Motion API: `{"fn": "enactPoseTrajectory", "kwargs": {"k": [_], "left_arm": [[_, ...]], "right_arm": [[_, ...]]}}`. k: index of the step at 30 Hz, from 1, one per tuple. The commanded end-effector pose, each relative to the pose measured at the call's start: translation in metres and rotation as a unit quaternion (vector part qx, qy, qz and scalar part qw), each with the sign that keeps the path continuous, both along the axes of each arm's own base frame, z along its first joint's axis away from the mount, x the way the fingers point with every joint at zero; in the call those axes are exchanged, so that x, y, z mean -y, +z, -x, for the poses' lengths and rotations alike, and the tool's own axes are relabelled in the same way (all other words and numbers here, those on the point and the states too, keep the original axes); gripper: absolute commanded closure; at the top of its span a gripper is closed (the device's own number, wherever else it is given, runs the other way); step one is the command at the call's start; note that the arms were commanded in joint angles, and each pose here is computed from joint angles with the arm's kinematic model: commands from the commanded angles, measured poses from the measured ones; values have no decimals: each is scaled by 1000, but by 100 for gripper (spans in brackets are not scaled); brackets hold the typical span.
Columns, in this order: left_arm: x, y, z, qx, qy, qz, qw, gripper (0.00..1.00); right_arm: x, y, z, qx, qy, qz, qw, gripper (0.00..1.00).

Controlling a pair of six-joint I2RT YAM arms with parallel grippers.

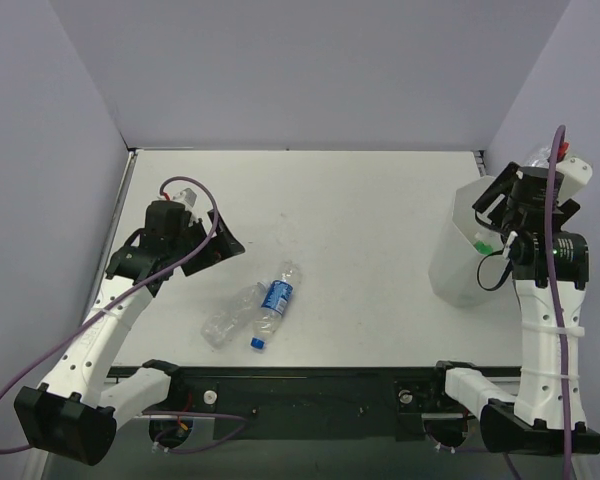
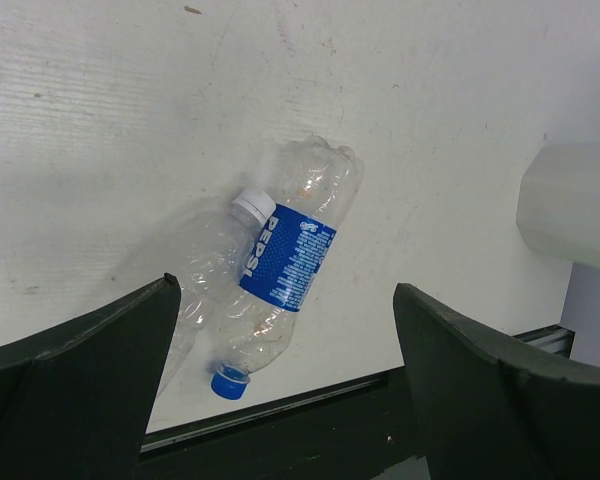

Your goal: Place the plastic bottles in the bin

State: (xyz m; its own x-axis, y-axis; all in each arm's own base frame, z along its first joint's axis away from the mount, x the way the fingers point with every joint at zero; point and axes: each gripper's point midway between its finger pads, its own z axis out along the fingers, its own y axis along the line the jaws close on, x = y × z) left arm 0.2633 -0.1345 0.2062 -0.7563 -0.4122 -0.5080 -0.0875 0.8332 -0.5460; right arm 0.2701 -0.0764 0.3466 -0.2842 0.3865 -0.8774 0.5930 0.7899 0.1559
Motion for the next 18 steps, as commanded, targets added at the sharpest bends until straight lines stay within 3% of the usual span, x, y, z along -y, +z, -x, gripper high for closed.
{"fn": "enactPoseTrajectory", "kwargs": {"k": [1,6,8,12,18], "left_arm": [[6,16,-7,34,-15,7,999,1],[5,20,-5,36,-18,8,999,1],[4,19,-3,35,-21,2,999,1],[-10,17,-1,27,-16,-35,999,1],[-48,28,-5,33,42,-63,997,1]], "right_arm": [[0,-6,2,-4,3,-5,1000,21],[-7,12,10,27,16,-13,999,11],[-19,35,12,80,36,-18,996,11],[-108,53,2,141,184,-57,971,10],[-246,6,-1,86,328,-8,941,10]]}}
